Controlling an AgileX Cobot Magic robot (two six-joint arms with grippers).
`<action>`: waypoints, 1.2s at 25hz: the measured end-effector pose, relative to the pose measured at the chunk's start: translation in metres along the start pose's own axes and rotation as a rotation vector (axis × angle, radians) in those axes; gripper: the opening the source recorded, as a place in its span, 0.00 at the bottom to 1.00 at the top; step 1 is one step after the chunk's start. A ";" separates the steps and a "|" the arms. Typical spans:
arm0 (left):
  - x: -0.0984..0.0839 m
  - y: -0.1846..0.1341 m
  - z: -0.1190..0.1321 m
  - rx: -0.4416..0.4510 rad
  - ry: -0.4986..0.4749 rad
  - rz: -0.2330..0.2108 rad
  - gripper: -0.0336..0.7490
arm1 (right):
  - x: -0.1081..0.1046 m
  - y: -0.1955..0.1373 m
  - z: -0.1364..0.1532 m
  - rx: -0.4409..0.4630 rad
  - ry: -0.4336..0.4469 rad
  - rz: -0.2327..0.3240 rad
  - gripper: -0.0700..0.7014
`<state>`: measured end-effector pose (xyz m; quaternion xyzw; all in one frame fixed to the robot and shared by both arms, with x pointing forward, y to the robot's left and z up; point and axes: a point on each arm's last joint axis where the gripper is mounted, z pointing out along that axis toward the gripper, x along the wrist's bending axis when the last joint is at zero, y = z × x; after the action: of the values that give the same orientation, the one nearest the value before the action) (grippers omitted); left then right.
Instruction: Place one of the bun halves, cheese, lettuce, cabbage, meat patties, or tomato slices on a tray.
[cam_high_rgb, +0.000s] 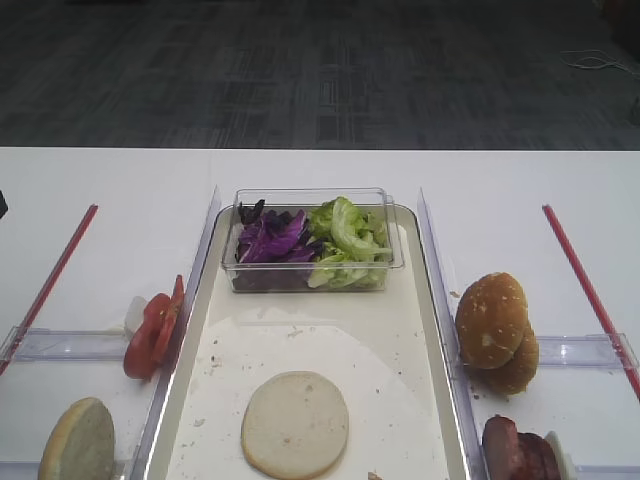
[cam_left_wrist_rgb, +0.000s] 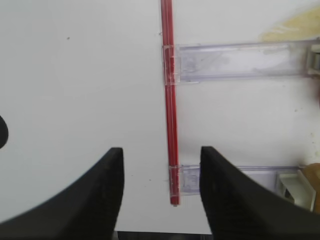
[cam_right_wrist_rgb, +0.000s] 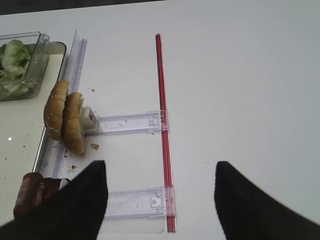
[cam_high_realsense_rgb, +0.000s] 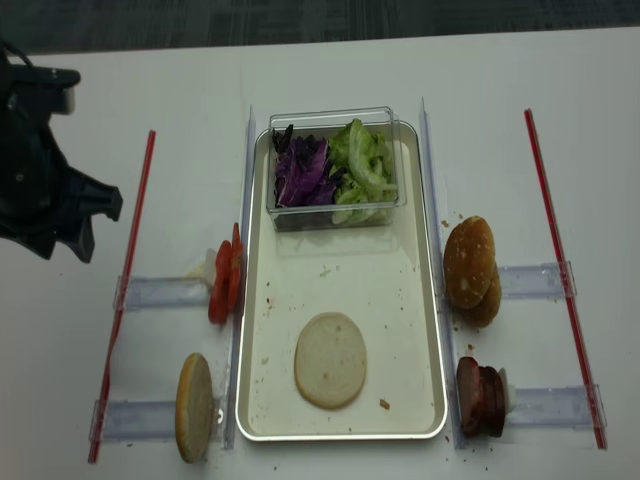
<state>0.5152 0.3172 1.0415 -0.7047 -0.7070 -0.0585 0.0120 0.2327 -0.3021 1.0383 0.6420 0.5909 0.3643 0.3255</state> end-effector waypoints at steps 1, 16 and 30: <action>0.001 0.000 0.000 0.001 -0.008 0.001 0.50 | 0.000 0.000 0.000 0.000 0.000 0.000 0.70; 0.002 -0.033 -0.045 -0.154 -0.045 -0.004 0.50 | 0.000 0.000 0.000 0.000 0.000 0.000 0.70; -0.006 -0.116 -0.017 -0.122 -0.074 -0.008 0.50 | 0.000 0.000 0.000 0.000 0.000 0.000 0.70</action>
<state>0.3986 0.3096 1.0497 -0.7028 -0.7050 -0.0754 -0.0576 0.2327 -0.3021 1.0383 0.6420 0.5909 0.3643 0.3255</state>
